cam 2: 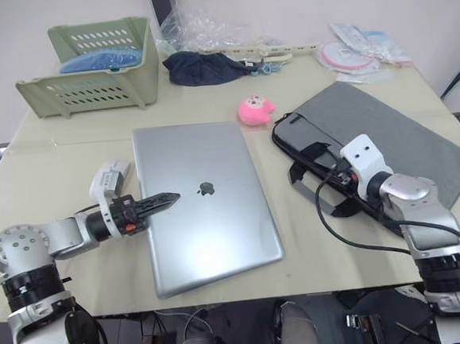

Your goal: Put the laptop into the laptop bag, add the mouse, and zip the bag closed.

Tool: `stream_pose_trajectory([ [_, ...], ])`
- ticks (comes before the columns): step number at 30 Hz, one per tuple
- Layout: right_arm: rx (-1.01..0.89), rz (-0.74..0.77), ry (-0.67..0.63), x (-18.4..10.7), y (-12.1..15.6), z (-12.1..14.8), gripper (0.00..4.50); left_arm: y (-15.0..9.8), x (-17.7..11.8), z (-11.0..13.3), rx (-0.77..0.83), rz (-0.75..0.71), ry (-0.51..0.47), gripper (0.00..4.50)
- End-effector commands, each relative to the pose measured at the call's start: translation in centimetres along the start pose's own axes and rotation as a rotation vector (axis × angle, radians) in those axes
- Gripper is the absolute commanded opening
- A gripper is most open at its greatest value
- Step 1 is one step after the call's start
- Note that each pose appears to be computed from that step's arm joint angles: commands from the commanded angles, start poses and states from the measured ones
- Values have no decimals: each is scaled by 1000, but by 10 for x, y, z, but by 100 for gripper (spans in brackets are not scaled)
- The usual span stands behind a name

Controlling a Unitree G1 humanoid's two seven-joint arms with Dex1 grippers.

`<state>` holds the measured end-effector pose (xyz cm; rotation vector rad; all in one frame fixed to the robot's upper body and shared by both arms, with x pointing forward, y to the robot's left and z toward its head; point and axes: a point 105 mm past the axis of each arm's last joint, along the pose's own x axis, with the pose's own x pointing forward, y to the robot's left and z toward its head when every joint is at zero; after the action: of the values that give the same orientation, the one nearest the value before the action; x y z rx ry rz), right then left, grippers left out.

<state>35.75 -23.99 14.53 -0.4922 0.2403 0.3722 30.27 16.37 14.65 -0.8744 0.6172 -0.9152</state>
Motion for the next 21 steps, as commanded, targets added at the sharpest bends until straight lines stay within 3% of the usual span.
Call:
stream_pose_trajectory([
  [1,-1,-74,-25,-6,-13,5,53,-12,2,4,72,-15,-1,41],
  [2,5,-72,-22,-5,-12,4,1,-12,2,3,73,-15,0,41],
  [13,30,-65,-11,-2,-11,-1,1,-12,2,3,75,-12,-3,41],
  [21,81,7,-84,-8,-4,65,1,-15,6,3,84,-25,-2,41],
])
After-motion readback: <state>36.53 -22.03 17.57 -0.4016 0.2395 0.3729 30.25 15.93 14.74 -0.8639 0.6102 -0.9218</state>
